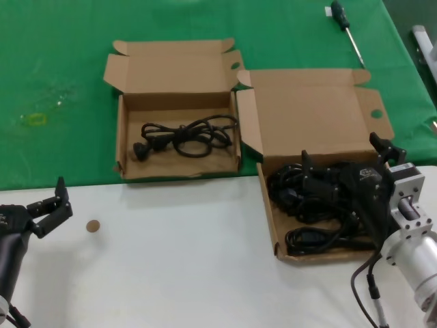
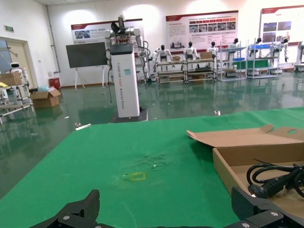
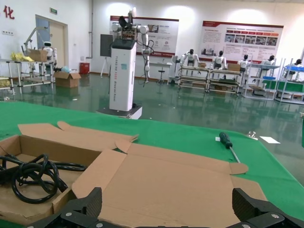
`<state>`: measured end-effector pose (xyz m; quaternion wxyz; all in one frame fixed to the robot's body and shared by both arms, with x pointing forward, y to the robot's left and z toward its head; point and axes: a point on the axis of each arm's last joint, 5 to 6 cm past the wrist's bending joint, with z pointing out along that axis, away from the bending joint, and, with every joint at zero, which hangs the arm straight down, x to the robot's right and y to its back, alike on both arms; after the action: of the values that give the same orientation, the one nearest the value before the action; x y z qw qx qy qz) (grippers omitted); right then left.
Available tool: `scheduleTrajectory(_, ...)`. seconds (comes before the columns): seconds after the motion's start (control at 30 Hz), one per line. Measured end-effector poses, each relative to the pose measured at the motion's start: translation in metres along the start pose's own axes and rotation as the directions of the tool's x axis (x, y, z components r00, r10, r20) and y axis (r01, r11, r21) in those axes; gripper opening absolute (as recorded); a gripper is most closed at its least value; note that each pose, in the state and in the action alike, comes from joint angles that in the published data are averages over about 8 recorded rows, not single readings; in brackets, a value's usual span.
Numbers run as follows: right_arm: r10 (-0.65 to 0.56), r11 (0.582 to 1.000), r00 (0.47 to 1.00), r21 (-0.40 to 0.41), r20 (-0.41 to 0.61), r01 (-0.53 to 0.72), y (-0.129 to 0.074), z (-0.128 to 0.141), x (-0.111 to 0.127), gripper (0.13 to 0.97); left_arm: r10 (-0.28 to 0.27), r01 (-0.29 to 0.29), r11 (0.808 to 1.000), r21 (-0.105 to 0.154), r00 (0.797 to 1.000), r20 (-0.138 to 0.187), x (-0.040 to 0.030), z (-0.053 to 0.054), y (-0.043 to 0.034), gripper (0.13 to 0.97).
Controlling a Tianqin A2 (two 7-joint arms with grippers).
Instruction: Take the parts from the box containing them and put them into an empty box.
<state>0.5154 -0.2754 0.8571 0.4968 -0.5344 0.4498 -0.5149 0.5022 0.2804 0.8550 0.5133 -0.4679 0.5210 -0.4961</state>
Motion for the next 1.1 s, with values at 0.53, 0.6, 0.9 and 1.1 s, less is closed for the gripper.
scheduleTrajectory(0.53, 0.000, 1.000, 1.000, 0.000, 0.000, 0.000, 0.0000, 0.0000, 0.0000, 0.966, 0.000, 0.000, 1.000, 0.000, 1.000, 0.000, 0.0000, 0.0000, 0.0000, 0.966)
scheduleTrajectory(0.6, 0.000, 1.000, 1.000, 0.000, 0.000, 0.000, 0.0000, 0.0000, 0.0000, 0.966, 0.000, 0.000, 1.000, 0.000, 1.000, 0.000, 0.0000, 0.0000, 0.0000, 0.966)
scheduleTrajectory(0.9, 0.000, 1.000, 1.000, 0.000, 0.000, 0.000, 0.0000, 0.0000, 0.0000, 0.966, 0.000, 0.000, 1.000, 0.000, 1.000, 0.000, 0.0000, 0.0000, 0.0000, 0.966)
scheduleTrajectory(1.1, 0.000, 1.000, 1.000, 0.000, 0.000, 0.000, 0.0000, 0.0000, 0.0000, 0.966, 0.000, 0.000, 1.000, 0.000, 1.000, 0.000, 0.0000, 0.0000, 0.0000, 0.966)
